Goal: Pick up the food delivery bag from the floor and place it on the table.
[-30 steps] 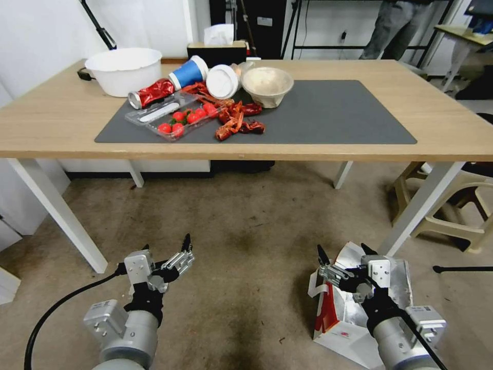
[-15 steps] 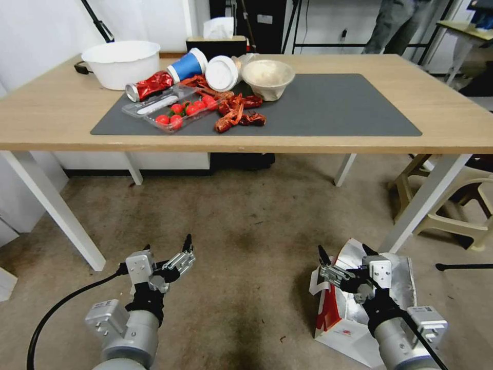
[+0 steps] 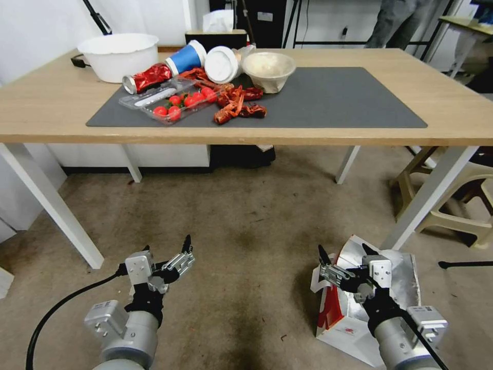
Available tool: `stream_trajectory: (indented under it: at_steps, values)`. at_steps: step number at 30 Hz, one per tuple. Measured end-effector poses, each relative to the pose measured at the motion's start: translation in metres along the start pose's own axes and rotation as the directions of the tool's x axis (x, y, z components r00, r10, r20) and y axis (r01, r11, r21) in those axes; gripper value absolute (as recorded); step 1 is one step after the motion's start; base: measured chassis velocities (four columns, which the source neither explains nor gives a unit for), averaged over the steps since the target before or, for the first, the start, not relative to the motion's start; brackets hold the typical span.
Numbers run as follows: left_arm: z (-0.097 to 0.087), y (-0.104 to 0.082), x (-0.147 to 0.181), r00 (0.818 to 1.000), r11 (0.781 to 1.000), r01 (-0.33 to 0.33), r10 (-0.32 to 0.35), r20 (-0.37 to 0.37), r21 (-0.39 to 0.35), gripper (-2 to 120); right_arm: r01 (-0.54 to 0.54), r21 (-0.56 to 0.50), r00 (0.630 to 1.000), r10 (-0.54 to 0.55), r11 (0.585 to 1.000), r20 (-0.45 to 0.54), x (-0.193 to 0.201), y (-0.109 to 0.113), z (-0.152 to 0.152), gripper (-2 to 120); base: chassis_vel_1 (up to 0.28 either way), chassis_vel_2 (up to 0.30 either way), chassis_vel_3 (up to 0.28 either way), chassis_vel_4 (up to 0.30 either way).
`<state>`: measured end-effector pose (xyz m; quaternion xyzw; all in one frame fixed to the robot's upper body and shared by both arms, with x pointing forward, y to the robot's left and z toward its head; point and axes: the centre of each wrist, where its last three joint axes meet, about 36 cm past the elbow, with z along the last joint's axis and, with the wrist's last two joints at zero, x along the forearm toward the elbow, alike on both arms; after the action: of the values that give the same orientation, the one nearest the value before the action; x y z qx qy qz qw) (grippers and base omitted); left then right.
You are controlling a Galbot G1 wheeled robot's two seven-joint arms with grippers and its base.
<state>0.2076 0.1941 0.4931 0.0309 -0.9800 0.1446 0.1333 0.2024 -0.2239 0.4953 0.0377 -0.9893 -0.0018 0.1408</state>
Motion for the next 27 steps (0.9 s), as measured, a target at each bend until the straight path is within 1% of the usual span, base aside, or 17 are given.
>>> stream_trajectory:
  at_steps: [27]
  values:
    - [0.0015,-0.0002,-0.0017,1.0,1.0,-0.005,0.005,0.004,0.002,100,-0.009,-0.002,1.0,0.009,1.0,-0.001,0.0008,0.0005,0.0008,100,0.0,0.0,0.0,0.0]
